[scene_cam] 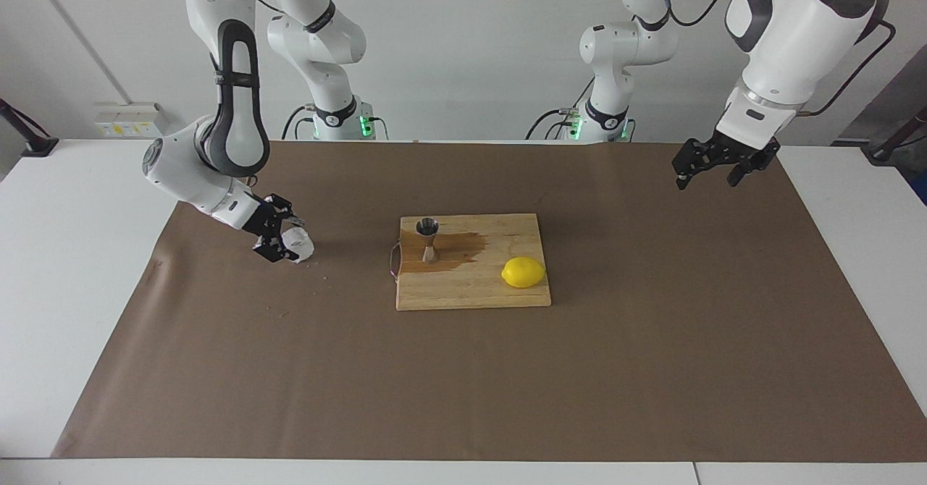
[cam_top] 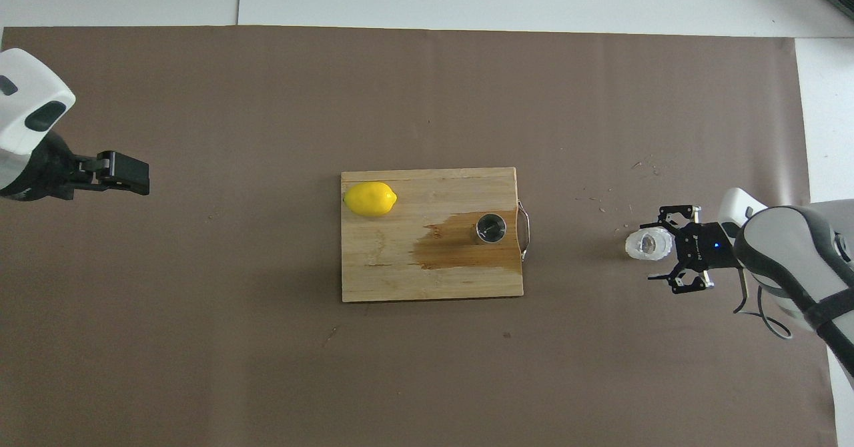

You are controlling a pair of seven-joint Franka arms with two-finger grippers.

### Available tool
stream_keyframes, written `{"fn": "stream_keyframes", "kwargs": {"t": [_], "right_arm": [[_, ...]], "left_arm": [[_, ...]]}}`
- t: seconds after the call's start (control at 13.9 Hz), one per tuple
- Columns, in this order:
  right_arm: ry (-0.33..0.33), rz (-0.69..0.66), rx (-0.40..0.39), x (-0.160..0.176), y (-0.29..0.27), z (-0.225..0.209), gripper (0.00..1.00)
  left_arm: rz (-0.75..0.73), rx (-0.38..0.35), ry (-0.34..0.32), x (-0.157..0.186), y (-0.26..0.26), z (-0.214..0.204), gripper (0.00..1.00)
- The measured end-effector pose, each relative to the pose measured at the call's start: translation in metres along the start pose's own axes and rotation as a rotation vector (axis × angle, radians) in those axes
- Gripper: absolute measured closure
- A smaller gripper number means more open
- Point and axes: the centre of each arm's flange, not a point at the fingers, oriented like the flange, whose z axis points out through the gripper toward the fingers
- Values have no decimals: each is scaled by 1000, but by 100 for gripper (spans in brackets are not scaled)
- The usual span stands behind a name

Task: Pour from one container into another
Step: 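Withdraw the left gripper while the right gripper reaches the plastic cup, then grasp the clear plastic cup with the right gripper and lift it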

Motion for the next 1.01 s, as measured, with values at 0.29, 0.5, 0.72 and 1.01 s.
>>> {"fn": "stream_keyframes", "kwargs": {"t": [0.29, 0.5, 0.72, 1.01], "right_arm": [[46, 23, -52, -8, -2, -5, 43], [85, 63, -111, -14, -2, -14, 50], [86, 93, -139, -3, 3, -27, 50], [70, 171, -170, 66, 24, -38, 50]], "left_arm": [[-6, 3, -29, -8, -4, -22, 0], [-9, 2, -28, -7, -6, -22, 0], [-11, -14, -11, -5, -5, -24, 0], [-11, -20, -12, -5, -5, -23, 0]]}}
